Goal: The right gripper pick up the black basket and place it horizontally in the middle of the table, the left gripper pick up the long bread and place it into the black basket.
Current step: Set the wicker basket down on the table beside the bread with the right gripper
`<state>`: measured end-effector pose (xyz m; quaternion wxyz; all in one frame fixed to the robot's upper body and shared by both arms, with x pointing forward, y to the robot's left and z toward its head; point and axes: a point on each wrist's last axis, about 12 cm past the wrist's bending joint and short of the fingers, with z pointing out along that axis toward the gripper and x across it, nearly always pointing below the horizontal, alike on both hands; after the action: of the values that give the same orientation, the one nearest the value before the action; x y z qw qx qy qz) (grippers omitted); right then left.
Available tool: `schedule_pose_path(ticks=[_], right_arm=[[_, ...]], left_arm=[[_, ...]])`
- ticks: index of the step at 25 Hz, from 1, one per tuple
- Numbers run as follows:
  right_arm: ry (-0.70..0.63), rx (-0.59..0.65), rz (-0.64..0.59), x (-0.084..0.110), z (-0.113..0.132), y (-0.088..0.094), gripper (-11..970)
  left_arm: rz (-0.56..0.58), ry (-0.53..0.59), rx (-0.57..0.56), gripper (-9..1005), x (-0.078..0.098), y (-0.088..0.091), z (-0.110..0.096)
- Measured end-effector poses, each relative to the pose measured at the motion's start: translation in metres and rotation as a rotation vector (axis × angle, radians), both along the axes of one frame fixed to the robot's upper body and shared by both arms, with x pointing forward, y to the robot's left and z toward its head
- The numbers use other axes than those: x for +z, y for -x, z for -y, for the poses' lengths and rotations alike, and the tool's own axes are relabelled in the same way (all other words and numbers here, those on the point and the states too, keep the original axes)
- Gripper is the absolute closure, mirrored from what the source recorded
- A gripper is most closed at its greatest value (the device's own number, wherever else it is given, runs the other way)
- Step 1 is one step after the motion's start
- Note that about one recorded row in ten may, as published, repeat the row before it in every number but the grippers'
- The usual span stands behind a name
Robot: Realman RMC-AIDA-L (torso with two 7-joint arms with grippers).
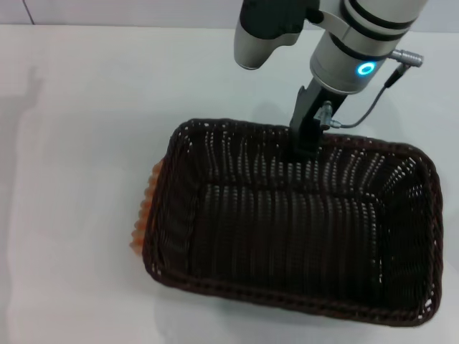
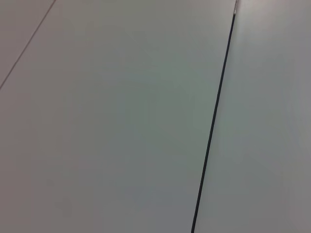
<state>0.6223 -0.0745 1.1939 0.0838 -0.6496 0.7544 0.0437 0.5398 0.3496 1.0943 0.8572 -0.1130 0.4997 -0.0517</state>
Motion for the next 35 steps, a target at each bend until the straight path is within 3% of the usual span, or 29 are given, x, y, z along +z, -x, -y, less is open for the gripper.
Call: schedule_pose_path(ticks=[9,17,31,35], right_arm=[[0.011,0.025,0.105,-0.001,-0.013,-0.011,823],[0.062,0.096,0.197,-0.006,-0.036,0.001,823],[0.055,0.114,0.272,-0.001,-0.045,0.001,613],[0.071,0.107,0.269,-0.003,-0.043,0.002,596]], left_arm=[[0.002,0.006,0.004,133,0.000,0.001,0.000],[0.013,0.019,0.024,133,0.000,0.002,-0.004],[0.021,0.024,0.030,133,0.001,0.003,-0.005],[0.028,0.021,0.029,133,0.001,0.004,-0.004]])
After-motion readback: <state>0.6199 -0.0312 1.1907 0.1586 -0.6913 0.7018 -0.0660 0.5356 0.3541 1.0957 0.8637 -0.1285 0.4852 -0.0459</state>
